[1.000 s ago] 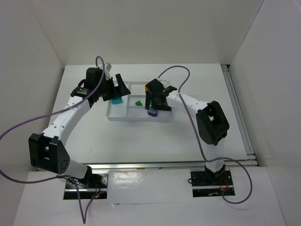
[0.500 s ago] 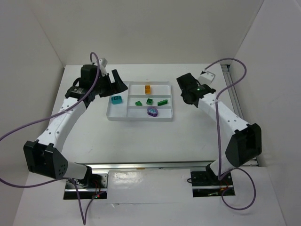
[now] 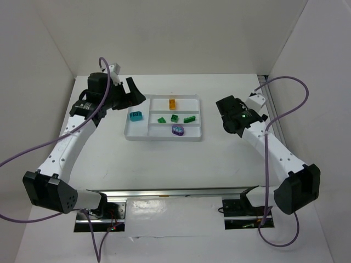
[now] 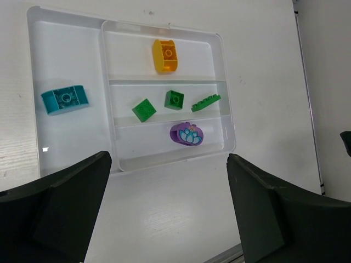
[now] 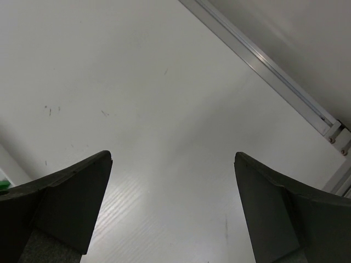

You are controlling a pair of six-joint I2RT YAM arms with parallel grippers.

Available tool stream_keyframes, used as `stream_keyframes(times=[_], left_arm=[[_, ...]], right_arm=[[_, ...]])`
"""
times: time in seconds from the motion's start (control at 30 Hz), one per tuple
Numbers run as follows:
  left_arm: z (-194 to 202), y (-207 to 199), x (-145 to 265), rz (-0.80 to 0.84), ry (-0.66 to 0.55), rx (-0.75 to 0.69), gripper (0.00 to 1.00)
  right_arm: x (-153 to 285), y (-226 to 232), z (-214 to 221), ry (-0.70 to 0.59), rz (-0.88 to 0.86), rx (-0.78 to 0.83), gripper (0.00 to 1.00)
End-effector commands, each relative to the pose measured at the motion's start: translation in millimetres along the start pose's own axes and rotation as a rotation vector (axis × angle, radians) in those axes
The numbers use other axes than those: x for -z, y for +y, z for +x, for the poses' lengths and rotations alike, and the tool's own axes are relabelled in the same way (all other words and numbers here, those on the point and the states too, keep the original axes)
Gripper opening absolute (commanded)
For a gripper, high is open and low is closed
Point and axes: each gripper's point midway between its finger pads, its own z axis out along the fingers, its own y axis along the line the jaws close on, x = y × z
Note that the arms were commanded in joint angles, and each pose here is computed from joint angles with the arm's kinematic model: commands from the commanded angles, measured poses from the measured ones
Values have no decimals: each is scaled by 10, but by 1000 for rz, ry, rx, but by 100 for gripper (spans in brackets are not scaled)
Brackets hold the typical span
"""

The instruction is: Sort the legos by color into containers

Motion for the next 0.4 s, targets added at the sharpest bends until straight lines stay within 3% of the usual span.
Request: stream_keyframes(times=[0.0, 0.37], left_arm=[[-176, -78, 82, 19, -42, -36, 99], [-213, -76, 205, 4, -67, -47, 99]], right_arm=[[-5, -226, -101, -59, 68, -30, 100], [-28, -246, -94, -66, 10, -25, 97]])
